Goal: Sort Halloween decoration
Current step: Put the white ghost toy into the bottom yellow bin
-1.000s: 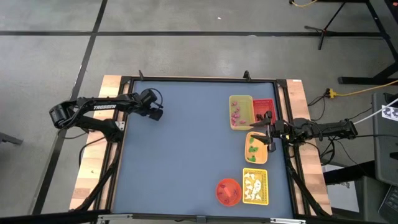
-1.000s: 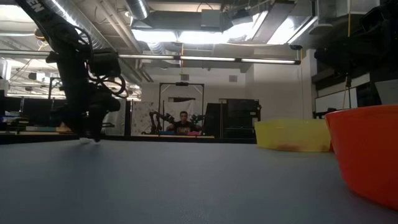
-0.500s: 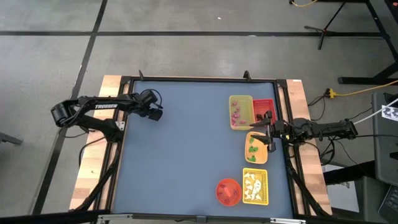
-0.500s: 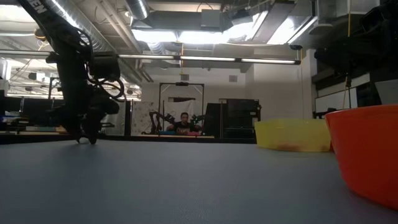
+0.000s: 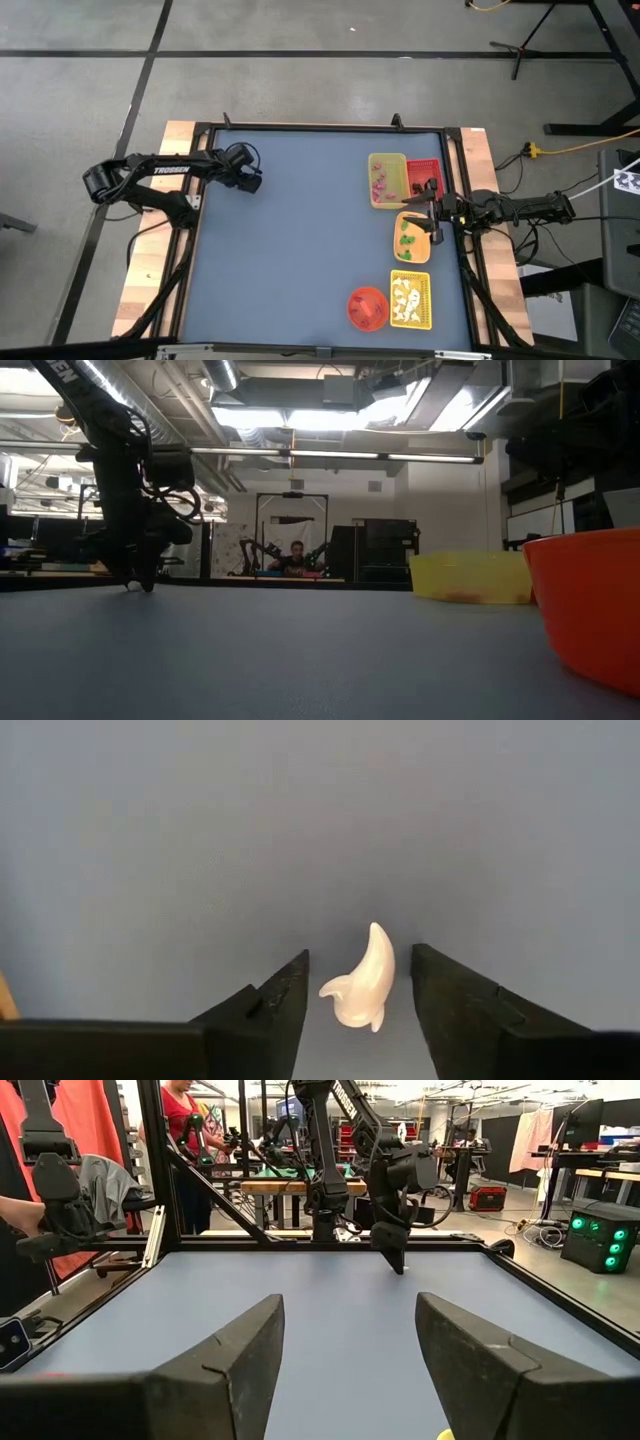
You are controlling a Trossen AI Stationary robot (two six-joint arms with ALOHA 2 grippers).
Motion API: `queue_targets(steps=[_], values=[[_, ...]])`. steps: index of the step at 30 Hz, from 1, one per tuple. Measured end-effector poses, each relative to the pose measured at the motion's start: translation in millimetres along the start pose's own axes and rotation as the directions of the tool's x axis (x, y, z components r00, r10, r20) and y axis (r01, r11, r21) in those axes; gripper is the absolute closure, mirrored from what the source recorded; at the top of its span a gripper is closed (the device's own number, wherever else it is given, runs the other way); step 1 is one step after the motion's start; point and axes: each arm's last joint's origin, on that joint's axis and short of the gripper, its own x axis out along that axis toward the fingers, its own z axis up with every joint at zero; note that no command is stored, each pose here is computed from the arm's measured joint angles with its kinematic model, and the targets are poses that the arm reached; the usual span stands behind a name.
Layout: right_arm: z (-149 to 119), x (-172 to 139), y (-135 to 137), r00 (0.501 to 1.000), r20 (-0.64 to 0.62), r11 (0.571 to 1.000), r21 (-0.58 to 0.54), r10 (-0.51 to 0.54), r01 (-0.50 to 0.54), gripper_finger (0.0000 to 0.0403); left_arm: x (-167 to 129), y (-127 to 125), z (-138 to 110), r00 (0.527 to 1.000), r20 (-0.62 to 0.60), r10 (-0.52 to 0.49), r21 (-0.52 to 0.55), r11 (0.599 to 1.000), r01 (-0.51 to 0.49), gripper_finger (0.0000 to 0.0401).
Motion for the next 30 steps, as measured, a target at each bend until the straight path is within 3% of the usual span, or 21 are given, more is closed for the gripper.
queue_targets(steps=[30], values=[[-0.1, 0.0, 0.0, 1.000, 0.000, 1.000, 0.000, 0.000, 0.000, 0.0178, 0.4, 0.0, -1.9, 0.999, -0.034, -0.023, -0.027, 0.999, 0.022, 0.0318]])
